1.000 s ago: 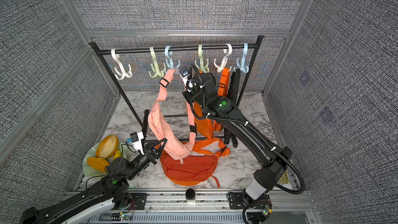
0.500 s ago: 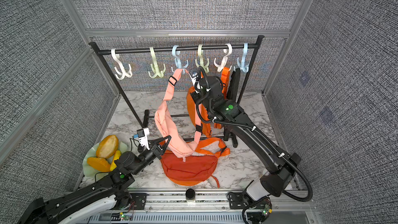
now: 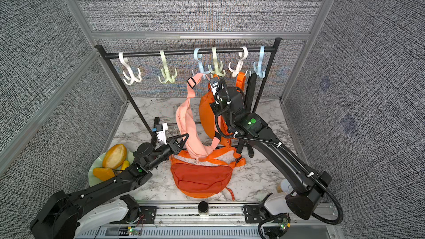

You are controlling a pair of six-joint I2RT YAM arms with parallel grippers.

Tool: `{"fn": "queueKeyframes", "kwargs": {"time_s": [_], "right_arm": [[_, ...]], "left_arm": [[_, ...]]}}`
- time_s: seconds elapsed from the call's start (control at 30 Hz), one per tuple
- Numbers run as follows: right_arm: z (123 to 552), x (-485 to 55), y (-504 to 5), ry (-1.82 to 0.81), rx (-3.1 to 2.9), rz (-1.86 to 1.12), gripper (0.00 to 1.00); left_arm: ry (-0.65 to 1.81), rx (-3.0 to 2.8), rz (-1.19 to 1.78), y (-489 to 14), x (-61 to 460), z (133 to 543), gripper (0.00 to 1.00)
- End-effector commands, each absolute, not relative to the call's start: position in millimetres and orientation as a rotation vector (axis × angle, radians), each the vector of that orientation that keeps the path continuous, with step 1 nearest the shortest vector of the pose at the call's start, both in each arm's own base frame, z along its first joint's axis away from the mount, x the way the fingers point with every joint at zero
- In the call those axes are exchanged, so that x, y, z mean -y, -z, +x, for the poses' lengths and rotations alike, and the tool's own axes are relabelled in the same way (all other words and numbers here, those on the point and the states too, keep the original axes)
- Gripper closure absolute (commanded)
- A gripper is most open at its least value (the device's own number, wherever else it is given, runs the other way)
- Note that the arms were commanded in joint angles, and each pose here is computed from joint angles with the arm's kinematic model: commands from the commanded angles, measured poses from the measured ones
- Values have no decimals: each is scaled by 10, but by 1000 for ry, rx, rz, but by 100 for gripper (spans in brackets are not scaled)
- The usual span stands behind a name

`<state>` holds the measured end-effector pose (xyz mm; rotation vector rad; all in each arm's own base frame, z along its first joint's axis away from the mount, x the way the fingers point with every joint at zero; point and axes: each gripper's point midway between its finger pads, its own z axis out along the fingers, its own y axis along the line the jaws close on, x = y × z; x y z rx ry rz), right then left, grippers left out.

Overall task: Hang the bag on a hook
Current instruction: Hang the bag on the hook.

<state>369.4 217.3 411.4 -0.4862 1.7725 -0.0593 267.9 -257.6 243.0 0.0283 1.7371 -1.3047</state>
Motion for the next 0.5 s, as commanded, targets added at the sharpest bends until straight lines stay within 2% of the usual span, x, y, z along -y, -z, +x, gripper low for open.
{"fn": "queueKeyframes", "kwargs": {"time_s": [0.0, 0.07, 0.17, 0.23, 0.3, 0.47], "right_arm": [[3628, -2149, -4133, 50, -1772, -472, 86], [3583, -2131, -4141, 49, -1769, -470, 85], [3494, -2131, -4156, 39, -1761, -479, 76], [3432, -2134, -4155, 41, -1757, -488, 67], [3348, -2156, -4121, 53, -1753, -513, 53], [3057, -2207, -3988, 83, -1755, -592, 35]], "left_arm": [[1342, -1777, 15, -2346, 2584, 2727, 41], [1329, -1831, -43, -2169, 2511, 2790, 33], [1320, -1870, -107, -1989, 2390, 2830, 26], [1308, -1875, -122, -1950, 2328, 2835, 25], [1281, -1878, -131, -1951, 2267, 2844, 24], [1201, -1865, -108, -2116, 2123, 2841, 24]]}}
